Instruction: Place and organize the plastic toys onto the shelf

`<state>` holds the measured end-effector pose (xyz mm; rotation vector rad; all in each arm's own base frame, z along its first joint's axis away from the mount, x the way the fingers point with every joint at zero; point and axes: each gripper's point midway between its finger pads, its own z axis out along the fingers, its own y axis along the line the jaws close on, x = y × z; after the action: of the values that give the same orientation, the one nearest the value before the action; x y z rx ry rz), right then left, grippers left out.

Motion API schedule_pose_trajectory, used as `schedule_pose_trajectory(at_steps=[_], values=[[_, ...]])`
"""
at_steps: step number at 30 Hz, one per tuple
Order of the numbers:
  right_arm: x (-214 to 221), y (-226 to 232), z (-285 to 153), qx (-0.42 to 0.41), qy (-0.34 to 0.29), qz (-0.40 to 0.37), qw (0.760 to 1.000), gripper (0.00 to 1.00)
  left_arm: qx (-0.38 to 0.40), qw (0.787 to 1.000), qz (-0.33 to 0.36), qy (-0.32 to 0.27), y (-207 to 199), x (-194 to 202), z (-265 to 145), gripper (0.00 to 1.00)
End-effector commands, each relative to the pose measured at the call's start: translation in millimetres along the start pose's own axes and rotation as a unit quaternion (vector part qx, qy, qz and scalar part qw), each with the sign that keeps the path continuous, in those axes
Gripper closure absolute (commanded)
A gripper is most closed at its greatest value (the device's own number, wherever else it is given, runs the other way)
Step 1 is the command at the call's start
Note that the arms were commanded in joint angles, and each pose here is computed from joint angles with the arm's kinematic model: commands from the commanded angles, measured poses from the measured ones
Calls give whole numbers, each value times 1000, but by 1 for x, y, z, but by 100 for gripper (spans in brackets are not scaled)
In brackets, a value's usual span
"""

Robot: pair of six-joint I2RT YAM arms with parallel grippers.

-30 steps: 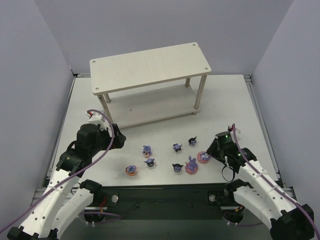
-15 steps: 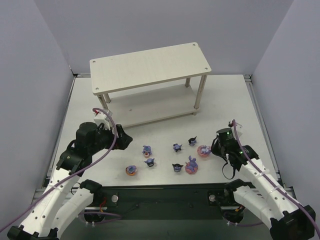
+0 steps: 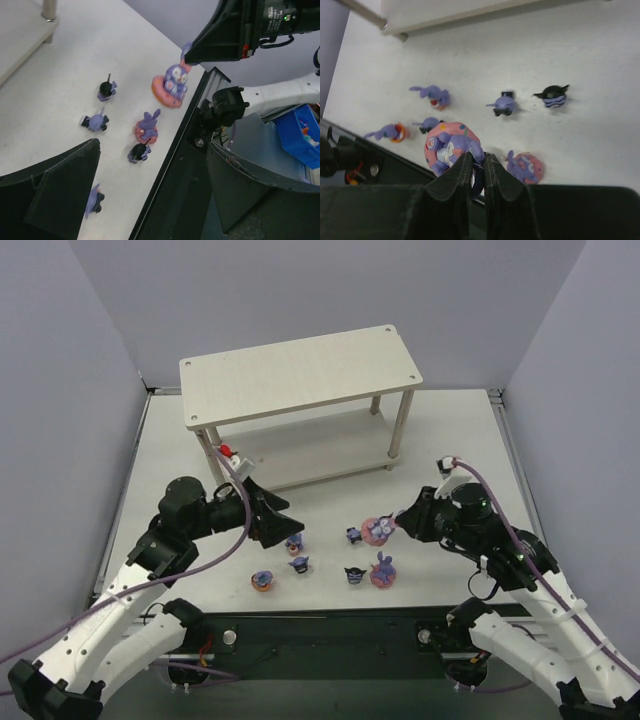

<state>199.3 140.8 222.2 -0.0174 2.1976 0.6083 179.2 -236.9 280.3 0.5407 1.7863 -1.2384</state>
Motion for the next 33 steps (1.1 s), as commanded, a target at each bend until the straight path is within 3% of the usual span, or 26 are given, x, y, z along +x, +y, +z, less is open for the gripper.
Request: schedule_pose_trajectory(at_steps=[1,2,4,9,27,29,31,33], values=[[21,43,-3,-63,58,-66,994,100,63,995,72,-13,-42,-14,30,3],[24,48,-3,-65,64,-72,993,100,48,995,86,-25,-44,-22,37,3],[28,60,-1,-72,78,-88,990,100,55,992,107,35,-54,10,51,3],[37,86,-4,-99,100,-123,982,100,34,987,130,92,-55,40,67,5],[36,103,-1,-78,85,-125,985,100,-64,987,117,89,-41,73,90,6],[35,104,-2,-82,83,-121,986,100,-70,987,114,87,-38,75,91,9],[36,105,-2,-84,82,-118,986,100,-69,988,110,78,-39,73,93,21],[37,107,-3,-90,84,-117,985,100,-64,989,108,73,-40,73,94,24]])
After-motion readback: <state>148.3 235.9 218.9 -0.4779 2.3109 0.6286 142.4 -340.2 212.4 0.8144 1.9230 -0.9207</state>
